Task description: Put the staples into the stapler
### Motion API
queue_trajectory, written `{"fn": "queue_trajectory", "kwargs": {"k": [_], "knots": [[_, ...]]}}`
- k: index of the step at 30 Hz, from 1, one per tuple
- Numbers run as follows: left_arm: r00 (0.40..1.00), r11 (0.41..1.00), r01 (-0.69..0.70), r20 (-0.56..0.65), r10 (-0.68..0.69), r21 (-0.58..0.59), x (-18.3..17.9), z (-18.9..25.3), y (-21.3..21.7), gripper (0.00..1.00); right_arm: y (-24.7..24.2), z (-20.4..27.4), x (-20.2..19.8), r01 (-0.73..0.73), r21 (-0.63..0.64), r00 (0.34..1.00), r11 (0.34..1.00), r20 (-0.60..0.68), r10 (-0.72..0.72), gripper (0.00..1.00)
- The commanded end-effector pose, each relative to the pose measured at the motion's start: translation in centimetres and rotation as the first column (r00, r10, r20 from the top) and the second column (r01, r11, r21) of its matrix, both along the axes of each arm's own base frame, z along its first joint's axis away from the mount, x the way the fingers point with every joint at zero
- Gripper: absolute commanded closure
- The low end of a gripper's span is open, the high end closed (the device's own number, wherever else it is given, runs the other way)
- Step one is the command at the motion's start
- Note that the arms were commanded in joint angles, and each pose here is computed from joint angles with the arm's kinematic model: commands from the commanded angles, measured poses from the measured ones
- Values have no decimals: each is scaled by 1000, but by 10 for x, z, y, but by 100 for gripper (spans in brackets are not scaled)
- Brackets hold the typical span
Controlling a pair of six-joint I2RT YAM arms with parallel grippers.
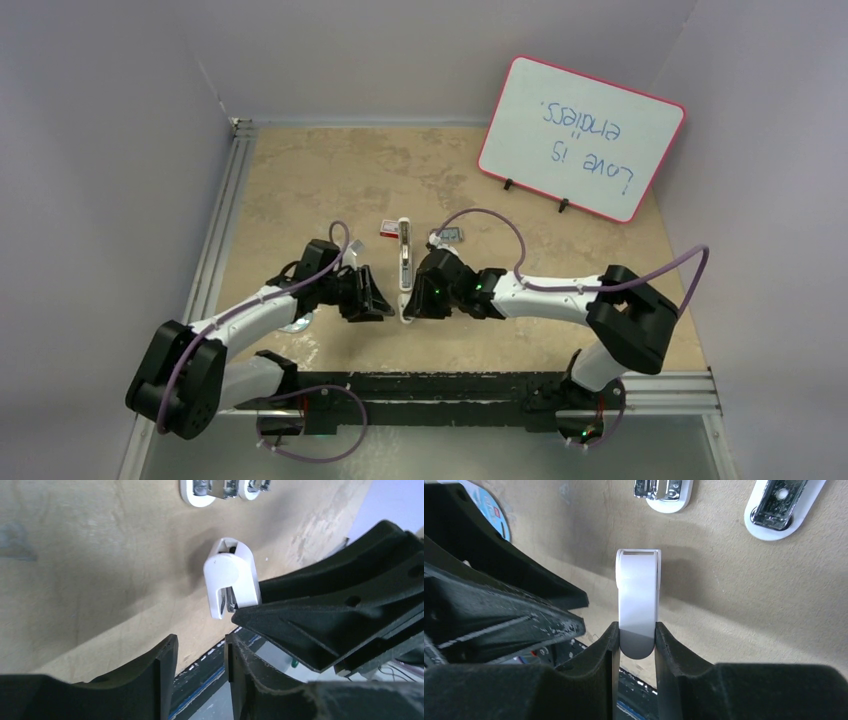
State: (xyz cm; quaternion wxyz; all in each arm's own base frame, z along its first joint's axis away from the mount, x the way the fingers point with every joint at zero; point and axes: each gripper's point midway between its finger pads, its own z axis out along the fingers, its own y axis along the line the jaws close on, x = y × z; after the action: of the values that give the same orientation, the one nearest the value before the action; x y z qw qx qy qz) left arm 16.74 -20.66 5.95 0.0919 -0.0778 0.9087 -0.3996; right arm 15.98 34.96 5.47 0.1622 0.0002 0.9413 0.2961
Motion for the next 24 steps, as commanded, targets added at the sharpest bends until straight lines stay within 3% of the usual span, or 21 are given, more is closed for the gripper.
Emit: {"fn": "queue_trajectory", "kwargs": {"k": [1,11,21,24], "knots": [[998,986,58,34,-53,-157,0,15,-22,62,15,24,3,-13,132,1000,991,1,13,80],[999,986,41,3,-41,-159,0,2,-28,66,20,34,3,-35,193,999,981,-3,36,80],[1000,989,23,-11,-25,-146,4,-4,-28,86,21,34,1,-52,205,998,977,-8,55,82],[1000,989,17,-1,-17,-147,6,-2,-28,87,20,32,0,-50,205,998,977,-15,54,82]]}}
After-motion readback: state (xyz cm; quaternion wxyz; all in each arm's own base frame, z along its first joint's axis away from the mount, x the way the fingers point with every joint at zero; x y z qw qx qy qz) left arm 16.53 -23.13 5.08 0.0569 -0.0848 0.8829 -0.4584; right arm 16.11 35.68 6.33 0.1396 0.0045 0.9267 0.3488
